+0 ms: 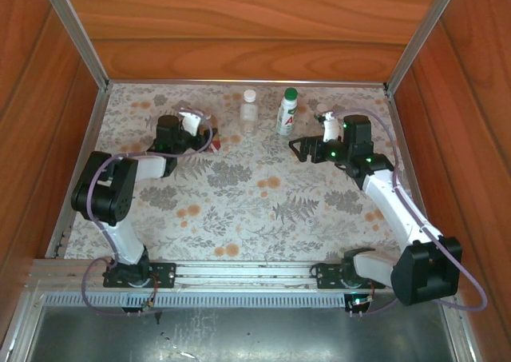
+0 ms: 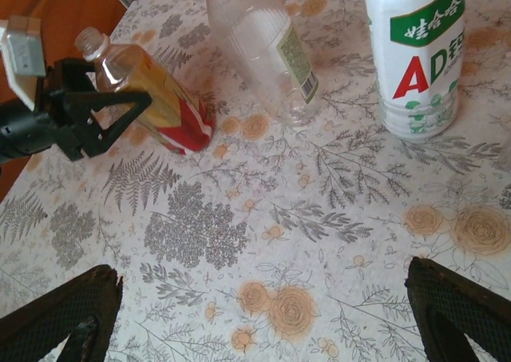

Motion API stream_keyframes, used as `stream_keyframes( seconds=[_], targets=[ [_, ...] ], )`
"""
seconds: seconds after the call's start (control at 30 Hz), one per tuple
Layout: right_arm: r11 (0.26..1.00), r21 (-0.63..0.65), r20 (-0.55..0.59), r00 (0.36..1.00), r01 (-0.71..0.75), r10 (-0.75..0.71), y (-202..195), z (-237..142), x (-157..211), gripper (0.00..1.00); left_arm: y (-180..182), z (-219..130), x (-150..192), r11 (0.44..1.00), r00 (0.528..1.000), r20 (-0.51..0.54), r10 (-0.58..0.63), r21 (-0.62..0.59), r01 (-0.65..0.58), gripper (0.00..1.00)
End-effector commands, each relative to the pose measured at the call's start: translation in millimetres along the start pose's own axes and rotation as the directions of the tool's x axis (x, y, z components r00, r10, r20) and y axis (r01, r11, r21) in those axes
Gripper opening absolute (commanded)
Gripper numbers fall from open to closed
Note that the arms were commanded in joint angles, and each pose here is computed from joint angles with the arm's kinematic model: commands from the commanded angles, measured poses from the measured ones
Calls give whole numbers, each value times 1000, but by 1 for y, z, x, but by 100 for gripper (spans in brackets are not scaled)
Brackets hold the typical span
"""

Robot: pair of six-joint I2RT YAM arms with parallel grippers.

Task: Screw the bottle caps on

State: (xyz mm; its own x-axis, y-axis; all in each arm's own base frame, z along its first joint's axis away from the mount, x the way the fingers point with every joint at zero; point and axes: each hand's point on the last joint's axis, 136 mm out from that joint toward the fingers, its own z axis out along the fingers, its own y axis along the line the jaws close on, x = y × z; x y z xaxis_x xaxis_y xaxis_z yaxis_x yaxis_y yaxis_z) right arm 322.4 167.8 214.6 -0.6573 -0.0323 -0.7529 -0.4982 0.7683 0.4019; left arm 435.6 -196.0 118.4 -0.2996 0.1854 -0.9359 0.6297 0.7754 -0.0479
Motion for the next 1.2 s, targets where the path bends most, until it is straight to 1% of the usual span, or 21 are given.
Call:
stream_keyframes(
  seconds=[0.0, 0.07, 0.17, 0.27, 0.37, 0.53, 0.7, 0.77, 0.9, 0.97, 1.07, 1.17],
  targets=[
    [1000, 28, -25, 1000, 5, -4, -3, 0, 13, 97, -67, -12, -9, 967, 990, 52, 133, 211, -141, 64],
    [999, 40, -32, 999, 7, -6, -5, 1, 15, 97, -106, -17, -7, 932, 983, 74, 168, 312, -183, 64],
    [999, 46, -32, 999, 7, -6, -6, 1, 15, 97, -151, -24, -3, 878, 978, 92, 188, 431, -209, 64],
    [999, 52, -38, 999, 7, -5, -5, 1, 17, 97, -189, -31, 6, 816, 973, 102, 208, 530, -230, 65],
    [998, 56, -31, 999, 38, -36, -2, -2, 17, 96, -212, -32, 21, 770, 967, 98, 235, 589, -246, 65],
    [995, 84, -30, 999, 48, -46, -4, -5, 15, 96, -217, -26, 31, 757, 968, 85, 236, 608, -238, 67],
    [995, 87, -31, 999, 45, -43, -3, -8, 15, 96, -215, -25, 28, 768, 967, 120, 224, 589, -251, 85],
    [995, 87, -31, 999, 43, -40, -3, -8, 15, 96, -216, -28, 25, 770, 964, 174, 203, 579, -267, 89],
    [996, 85, -34, 999, 36, -34, -2, -8, 17, 96, -216, -31, 22, 784, 952, 270, 141, 557, -274, 90],
    [996, 80, -39, 999, 33, -30, -1, -7, 18, 96, -211, -31, 19, 808, 940, 326, 99, 526, -268, 91],
    [997, 79, -45, 999, 27, -24, 0, -6, 20, 96, -215, -27, 26, 803, 940, 325, 106, 529, -273, 90],
    [997, 75, -53, 998, 20, -16, 1, -5, 24, 95, -221, -27, 25, 793, 938, 330, 106, 541, -280, 90]
  ],
)
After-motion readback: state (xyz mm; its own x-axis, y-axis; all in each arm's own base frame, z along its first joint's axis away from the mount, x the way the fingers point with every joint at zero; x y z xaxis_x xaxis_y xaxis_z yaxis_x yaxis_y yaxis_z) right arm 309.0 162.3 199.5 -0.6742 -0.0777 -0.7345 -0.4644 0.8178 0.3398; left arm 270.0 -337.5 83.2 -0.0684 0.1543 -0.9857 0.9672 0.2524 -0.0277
